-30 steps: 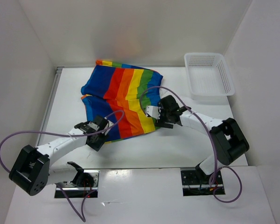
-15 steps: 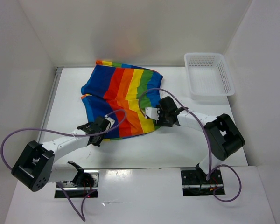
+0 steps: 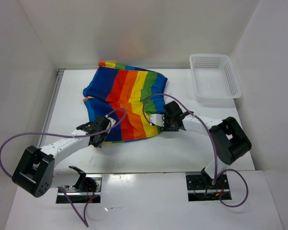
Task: Fold and stack the shorts
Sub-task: Flatten the shorts out, then fold the shorts
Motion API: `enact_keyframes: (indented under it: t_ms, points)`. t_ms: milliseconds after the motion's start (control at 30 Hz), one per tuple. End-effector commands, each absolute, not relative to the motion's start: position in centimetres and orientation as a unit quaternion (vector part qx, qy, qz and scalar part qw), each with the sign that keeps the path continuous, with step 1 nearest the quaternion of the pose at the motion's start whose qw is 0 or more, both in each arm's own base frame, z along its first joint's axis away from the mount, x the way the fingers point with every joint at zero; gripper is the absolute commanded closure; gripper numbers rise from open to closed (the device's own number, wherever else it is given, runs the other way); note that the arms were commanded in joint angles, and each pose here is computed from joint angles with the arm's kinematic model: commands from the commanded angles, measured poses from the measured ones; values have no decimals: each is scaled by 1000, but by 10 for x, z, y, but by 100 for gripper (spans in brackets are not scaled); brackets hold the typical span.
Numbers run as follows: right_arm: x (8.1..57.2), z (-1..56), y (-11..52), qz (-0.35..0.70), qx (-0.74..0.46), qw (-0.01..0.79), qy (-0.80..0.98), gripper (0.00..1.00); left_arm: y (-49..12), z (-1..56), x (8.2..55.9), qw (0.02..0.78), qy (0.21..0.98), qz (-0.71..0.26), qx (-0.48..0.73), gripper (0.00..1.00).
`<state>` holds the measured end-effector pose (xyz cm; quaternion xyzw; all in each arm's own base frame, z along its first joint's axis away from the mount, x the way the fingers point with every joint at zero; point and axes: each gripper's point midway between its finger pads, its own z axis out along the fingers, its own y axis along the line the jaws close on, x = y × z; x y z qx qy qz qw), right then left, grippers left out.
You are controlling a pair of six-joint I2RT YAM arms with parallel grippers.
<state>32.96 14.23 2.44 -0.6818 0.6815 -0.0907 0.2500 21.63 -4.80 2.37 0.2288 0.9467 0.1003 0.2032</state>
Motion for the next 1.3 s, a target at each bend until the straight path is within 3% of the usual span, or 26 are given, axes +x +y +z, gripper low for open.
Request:
enact_keyframes:
  t_ms: [0, 33, 67, 133, 167, 200, 400, 567, 667, 800, 900, 1033, 1267]
  points:
    - [318, 14, 146, -67, -696, 229, 677, 46, -53, 39, 224, 222, 945, 90, 224, 100]
    - [318, 14, 146, -67, -696, 229, 677, 51, -53, 39, 224, 222, 945, 90, 224, 100]
    - [320, 16, 145, -73, -695, 232, 677, 66, -53, 42, 227, 227, 944, 93, 222, 100]
    - [323, 16, 145, -79, -693, 238, 676, 82, -54, 45, 230, 231, 943, 92, 221, 100]
    - [324, 19, 145, -80, -692, 242, 676, 98, -54, 45, 230, 231, 943, 92, 221, 100]
    - [324, 17, 144, -85, -690, 244, 676, 100, -55, 48, 233, 236, 942, 91, 220, 100]
    - [312, 42, 158, -50, -689, 258, 676, 100, -52, 62, 231, 231, 943, 97, 220, 100]
    - [260, 71, 161, 45, -697, 198, 688, 100, -52, 110, 219, 224, 947, 73, 217, 100]
    - [232, 116, 173, 101, -696, 217, 677, 100, -56, 143, 197, 221, 948, 39, 225, 100]
    - [188, 198, 200, 166, -682, 294, 648, 100, -61, 205, 191, 280, 934, 5, 222, 100]
    - [171, 231, 204, 213, -631, 299, 683, 100, -67, 248, 203, 329, 920, -8, 213, 100]
    - [169, 254, 205, 256, -574, 324, 707, 100, -61, 303, 262, 449, 880, 25, 154, 100]
    - [198, 230, 187, 266, -494, 328, 760, 100, -43, 309, 397, 490, 866, 69, 70, 100]
